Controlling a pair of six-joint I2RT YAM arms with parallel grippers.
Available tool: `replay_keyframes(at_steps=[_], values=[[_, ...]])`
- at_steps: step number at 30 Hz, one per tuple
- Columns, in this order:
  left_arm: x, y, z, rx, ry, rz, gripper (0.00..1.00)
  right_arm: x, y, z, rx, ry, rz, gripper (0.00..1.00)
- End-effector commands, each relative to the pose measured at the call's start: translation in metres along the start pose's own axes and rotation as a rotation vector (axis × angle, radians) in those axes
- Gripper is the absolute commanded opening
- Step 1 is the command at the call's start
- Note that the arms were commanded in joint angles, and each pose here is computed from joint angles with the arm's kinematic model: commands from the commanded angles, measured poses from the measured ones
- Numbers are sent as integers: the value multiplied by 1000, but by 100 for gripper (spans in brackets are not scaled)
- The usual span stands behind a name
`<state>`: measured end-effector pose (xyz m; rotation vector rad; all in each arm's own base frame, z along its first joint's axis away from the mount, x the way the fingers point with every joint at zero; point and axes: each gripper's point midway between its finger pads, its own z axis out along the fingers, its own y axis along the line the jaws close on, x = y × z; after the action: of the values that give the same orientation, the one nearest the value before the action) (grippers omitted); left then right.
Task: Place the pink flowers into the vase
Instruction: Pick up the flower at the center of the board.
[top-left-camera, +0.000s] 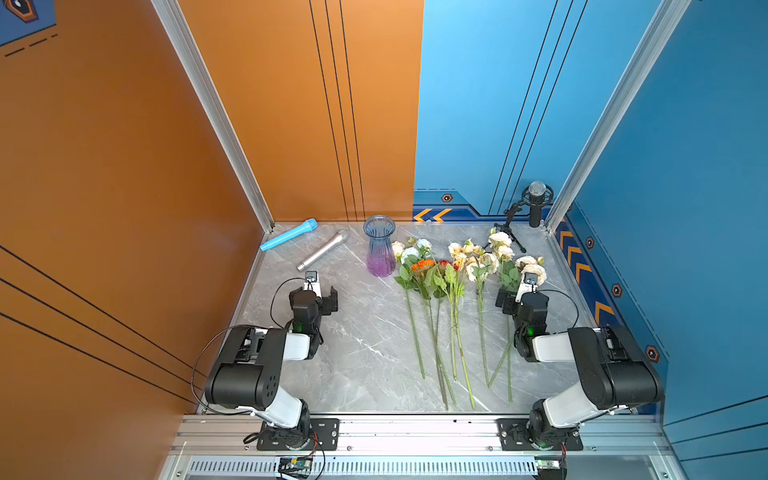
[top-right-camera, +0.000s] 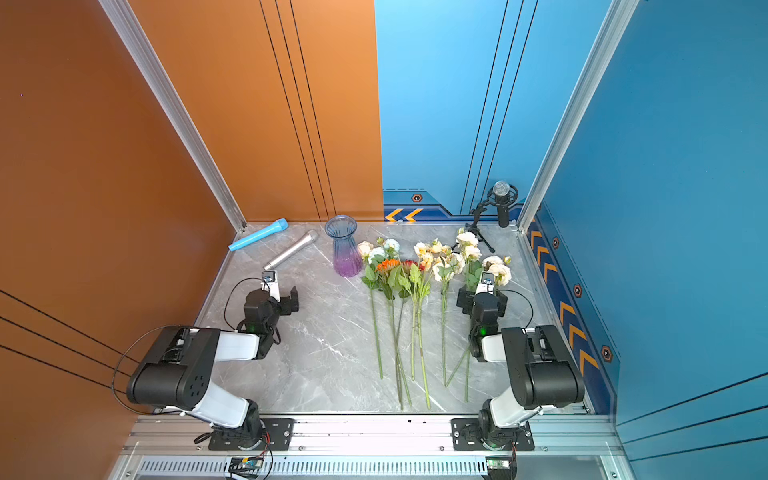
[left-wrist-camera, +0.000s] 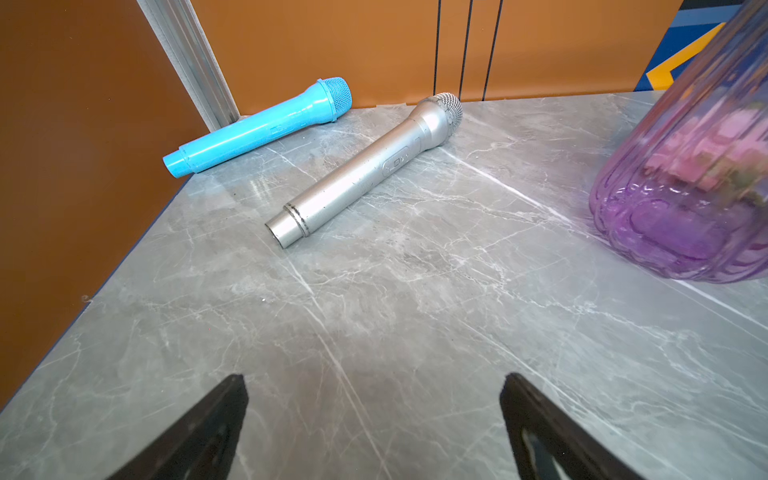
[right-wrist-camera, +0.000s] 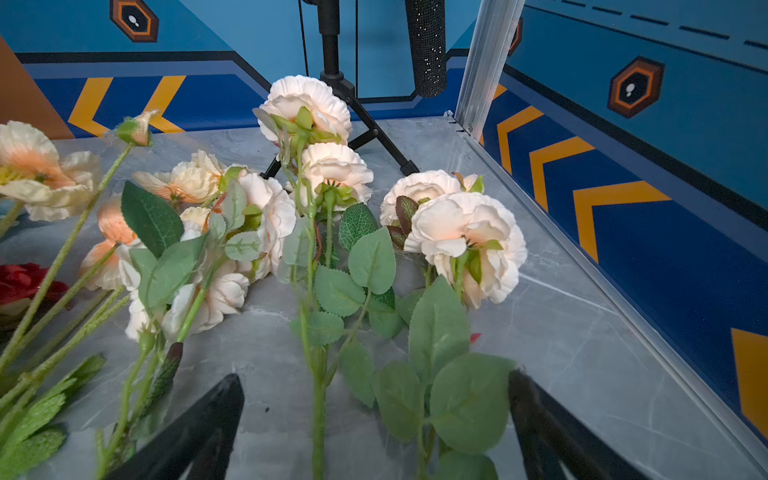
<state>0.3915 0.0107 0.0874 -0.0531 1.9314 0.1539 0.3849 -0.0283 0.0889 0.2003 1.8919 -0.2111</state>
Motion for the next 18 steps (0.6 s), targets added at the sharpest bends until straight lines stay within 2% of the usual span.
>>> replay_keyframes(at_steps=[1,18], values=[[-4,1,3,-1,-8,-9,98,-8,1,0,4,-14,10,100],[-3,1,3,3,-7,-13,98,-7,1,1,-9,-6,16,100]])
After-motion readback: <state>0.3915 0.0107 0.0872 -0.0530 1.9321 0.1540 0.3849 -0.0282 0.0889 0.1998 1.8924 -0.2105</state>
